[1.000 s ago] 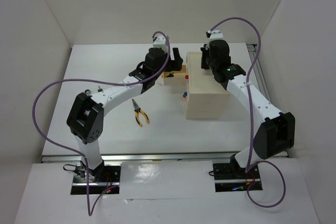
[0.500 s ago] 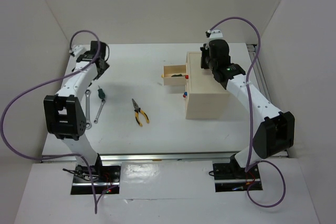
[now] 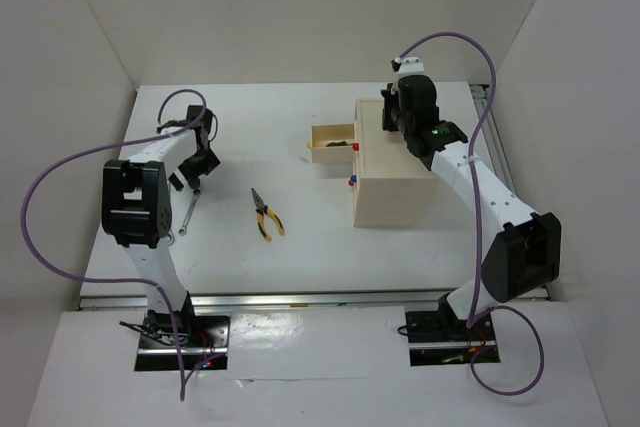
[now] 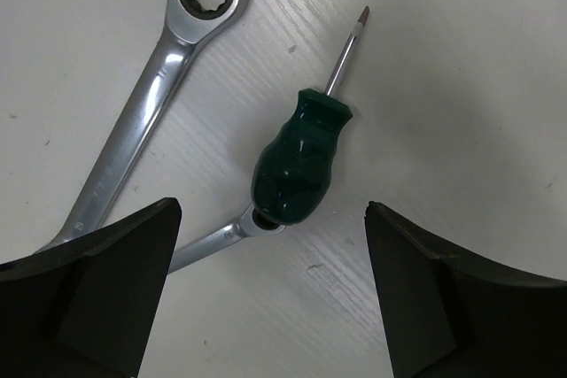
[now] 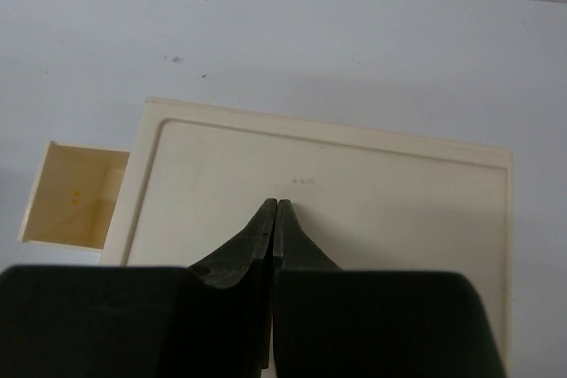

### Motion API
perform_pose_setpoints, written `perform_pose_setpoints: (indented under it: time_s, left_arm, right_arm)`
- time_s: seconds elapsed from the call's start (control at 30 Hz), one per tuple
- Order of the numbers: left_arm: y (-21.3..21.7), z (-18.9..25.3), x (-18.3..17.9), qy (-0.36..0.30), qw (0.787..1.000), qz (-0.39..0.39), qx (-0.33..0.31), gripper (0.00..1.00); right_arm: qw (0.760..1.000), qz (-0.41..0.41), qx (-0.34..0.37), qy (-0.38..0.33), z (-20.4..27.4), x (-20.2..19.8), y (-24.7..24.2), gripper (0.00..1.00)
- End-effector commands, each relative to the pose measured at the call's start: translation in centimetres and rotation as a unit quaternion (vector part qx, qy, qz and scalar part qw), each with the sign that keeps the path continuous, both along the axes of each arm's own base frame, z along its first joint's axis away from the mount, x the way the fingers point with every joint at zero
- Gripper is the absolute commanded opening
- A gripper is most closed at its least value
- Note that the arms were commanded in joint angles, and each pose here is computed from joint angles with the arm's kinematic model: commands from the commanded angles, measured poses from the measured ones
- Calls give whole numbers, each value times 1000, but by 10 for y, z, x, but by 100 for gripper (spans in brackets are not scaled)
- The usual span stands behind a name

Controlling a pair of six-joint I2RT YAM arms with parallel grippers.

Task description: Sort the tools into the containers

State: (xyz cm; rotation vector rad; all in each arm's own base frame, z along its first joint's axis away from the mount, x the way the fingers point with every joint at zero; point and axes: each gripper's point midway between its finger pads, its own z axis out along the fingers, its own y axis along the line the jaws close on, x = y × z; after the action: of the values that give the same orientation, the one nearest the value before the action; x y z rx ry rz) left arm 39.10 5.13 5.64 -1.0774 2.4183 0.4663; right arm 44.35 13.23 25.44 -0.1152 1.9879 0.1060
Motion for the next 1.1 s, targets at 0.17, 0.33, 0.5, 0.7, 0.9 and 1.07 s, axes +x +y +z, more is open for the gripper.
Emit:
perform_pose_setpoints:
  time_s: [0.17,0.33,0.5,0.7,0.9,1.07]
  left_arm:
    - [7,-21,17,11,1000,-17,-15,91]
    - [11,-32,22,15,999,-20,-28,70]
    - [9,-47,21,31,998,-24,-48,25]
    - [-25,0,45,-40,993,-76,-79,0]
    - [-158,165,82,-335,848,-368,-181,0]
    - [-280,241,62,-402,682,-578,-196,0]
  right_arm:
    - [989,24,-42,141,-76,-42,-3,0]
    - [989,24,-42,141,-76,-42,-3,0]
    - [989,20,-44,140,-76,-42,-5,0]
    - [989,16,-47,139,-75,-42,-6,0]
    - [989,16,-47,139,-75,-42,-6,0]
    - [988,18,-45,144,-79,-42,-2,0]
